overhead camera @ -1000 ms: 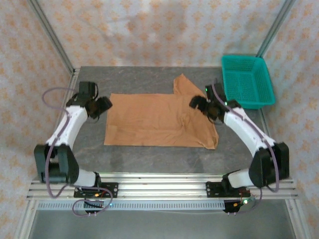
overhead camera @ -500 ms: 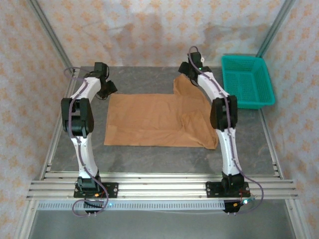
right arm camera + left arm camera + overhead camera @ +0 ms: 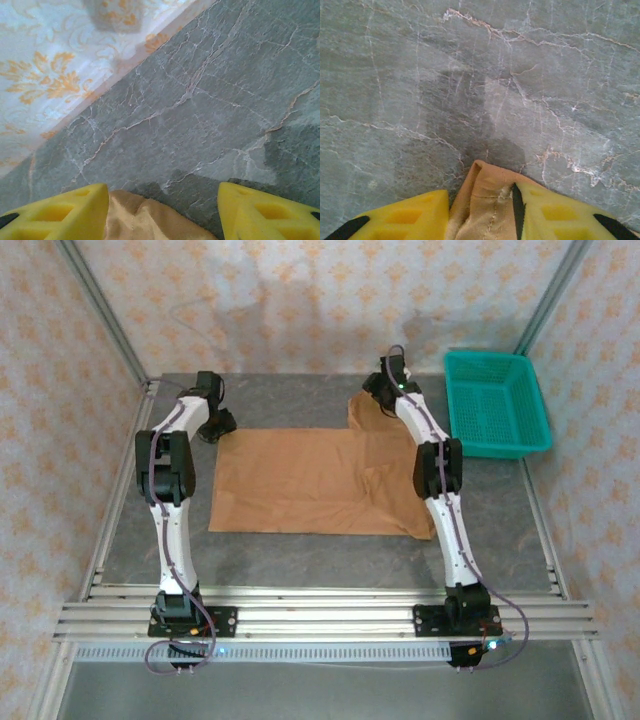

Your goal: Fold the inside-out t-shirt

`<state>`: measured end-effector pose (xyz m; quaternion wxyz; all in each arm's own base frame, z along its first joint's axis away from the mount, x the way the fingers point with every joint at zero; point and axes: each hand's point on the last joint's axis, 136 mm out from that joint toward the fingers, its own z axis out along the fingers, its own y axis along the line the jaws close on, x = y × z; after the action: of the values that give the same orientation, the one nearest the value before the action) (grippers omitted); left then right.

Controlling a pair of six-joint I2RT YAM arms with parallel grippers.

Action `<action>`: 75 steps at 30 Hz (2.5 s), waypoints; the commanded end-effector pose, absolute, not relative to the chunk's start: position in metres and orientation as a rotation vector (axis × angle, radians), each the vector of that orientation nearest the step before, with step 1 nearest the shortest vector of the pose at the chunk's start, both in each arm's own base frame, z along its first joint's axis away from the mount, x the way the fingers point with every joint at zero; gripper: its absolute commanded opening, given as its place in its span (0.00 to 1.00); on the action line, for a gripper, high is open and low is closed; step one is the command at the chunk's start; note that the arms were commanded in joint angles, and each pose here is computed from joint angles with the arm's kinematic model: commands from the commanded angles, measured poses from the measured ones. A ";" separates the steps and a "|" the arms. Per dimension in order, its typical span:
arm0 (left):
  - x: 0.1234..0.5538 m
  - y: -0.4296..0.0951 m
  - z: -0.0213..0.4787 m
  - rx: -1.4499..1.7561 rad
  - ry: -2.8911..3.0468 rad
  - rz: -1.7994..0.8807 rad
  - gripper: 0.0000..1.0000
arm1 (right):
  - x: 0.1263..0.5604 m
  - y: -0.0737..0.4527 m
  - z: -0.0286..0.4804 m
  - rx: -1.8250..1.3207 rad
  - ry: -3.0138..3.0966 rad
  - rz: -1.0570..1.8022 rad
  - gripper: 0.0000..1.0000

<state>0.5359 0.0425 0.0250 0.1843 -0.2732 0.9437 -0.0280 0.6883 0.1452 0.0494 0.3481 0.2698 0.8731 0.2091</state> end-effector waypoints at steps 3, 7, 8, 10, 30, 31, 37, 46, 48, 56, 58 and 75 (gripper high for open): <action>0.527 0.038 0.007 -0.801 2.724 -0.091 0.34 | 0.677 0.164 0.020 0.729 2.347 0.650 0.60; 0.526 0.038 0.007 -0.807 2.725 -0.084 0.28 | 0.671 0.175 0.018 0.676 2.382 0.661 0.55; 0.525 0.038 0.008 -0.808 2.725 -0.083 0.23 | 0.671 0.176 0.019 0.664 2.384 0.662 0.49; 0.526 0.037 0.009 -0.810 2.722 -0.089 0.19 | 0.672 0.176 0.020 0.661 2.380 0.663 0.39; 0.529 0.025 0.043 -0.772 2.690 -0.153 0.09 | 0.672 0.144 0.115 0.578 2.272 0.562 0.00; 0.528 0.024 0.046 -0.766 2.688 -0.152 0.09 | 0.669 0.144 0.121 0.564 2.281 0.566 0.00; 0.517 0.021 0.065 -0.754 2.659 -0.169 0.09 | 0.639 0.149 0.122 0.490 2.374 0.593 0.00; 0.505 0.013 0.078 -0.727 2.642 -0.187 0.08 | 0.593 0.153 0.122 0.385 2.440 0.642 0.00; 0.505 0.012 0.078 -0.731 2.642 -0.190 0.08 | 0.589 0.153 0.128 0.378 2.431 0.650 0.00; 0.501 0.014 0.094 -0.717 2.630 -0.173 0.07 | 0.574 0.149 0.174 0.359 2.379 0.673 0.00; 0.498 0.016 0.101 -0.708 2.620 -0.162 0.07 | 0.564 0.146 0.191 0.339 2.360 0.667 0.00; 0.446 0.012 0.122 -0.687 2.555 -0.201 0.07 | 0.424 0.114 0.220 0.330 2.339 0.614 0.00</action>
<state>0.4515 0.0136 0.1083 0.2235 -0.2558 0.9380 -0.0689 0.4373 0.1220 0.2156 0.3332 0.1237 0.9027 0.2425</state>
